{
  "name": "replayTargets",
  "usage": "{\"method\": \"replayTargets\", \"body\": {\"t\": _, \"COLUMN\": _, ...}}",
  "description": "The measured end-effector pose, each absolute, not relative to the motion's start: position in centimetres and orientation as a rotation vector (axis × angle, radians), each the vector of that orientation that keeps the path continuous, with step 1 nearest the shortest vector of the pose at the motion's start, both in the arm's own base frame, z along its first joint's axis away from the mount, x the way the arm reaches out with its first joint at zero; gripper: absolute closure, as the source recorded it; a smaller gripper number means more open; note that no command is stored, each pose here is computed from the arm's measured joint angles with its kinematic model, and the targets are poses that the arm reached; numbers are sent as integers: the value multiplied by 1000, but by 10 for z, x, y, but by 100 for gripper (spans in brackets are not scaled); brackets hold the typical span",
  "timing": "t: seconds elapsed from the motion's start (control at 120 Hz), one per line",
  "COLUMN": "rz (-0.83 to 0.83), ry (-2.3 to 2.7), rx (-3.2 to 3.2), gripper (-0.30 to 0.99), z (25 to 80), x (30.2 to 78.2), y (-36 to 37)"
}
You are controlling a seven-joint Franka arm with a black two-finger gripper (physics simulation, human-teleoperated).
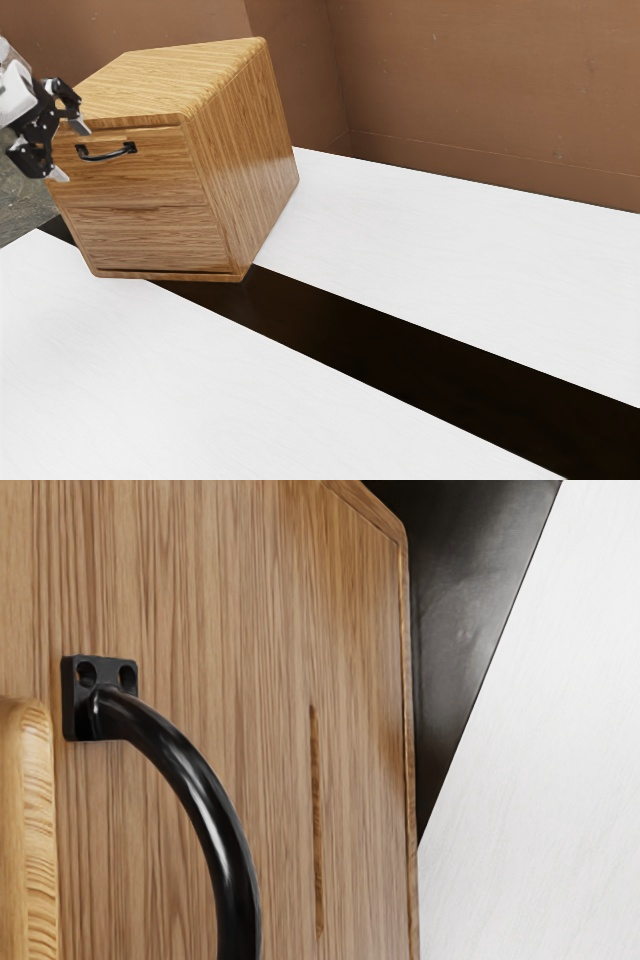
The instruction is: Pull the drawer handle with one arm to open the drawer
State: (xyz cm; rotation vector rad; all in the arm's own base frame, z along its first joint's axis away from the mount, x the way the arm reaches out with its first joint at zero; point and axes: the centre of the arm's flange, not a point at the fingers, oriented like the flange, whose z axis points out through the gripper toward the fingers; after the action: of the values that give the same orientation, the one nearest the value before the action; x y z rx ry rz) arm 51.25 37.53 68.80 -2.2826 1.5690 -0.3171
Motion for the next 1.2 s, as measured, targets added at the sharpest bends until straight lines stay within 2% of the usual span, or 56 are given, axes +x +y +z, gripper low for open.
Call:
{"method": "replayTargets", "body": {"t": 0.225, "rz": -235, "ry": 1619, "rx": -2354, "gripper": -1, "z": 667, "x": 500, "y": 374}}
{"method": "replayTargets", "body": {"t": 0.242, "rz": -235, "ry": 1622, "rx": -2357, "gripper": 1, "z": 667, "x": 499, "y": 373}}
{"method": "replayTargets", "body": {"t": 0.275, "rz": -236, "ry": 1630, "rx": -2350, "gripper": 14, "z": 674, "x": 494, "y": 366}}
{"method": "replayTargets", "body": {"t": 0.317, "rz": -238, "ry": 1645, "rx": -2337, "gripper": 12, "z": 683, "x": 491, "y": 354}}
{"method": "replayTargets", "body": {"t": 0.367, "rz": -241, "ry": 1684, "rx": -2281, "gripper": 9, "z": 704, "x": 493, "y": 319}}
{"method": "replayTargets", "body": {"t": 0.442, "rz": -258, "ry": 1771, "rx": -2080, "gripper": 6, "z": 773, "x": 482, "y": 212}}
{"method": "replayTargets", "body": {"t": 0.533, "rz": -254, "ry": 1794, "rx": -2036, "gripper": 3, "z": 792, "x": 468, "y": 178}}
{"method": "replayTargets", "body": {"t": 0.817, "rz": -300, "ry": 1787, "rx": -2170, "gripper": 1, "z": 795, "x": 457, "y": 157}}
{"method": "replayTargets", "body": {"t": 0.983, "rz": -142, "ry": 1580, "rx": -2493, "gripper": 0, "z": 761, "x": 489, "y": 64}}
{"method": "replayTargets", "body": {"t": 1.1, "rz": -132, "ry": 1411, "rx": -2638, "gripper": 0, "z": 750, "x": 501, "y": 13}}
{"method": "replayTargets", "body": {"t": 1.2, "rz": -139, "ry": 1144, "rx": -2757, "gripper": 0, "z": 751, "x": 497, "y": 8}}
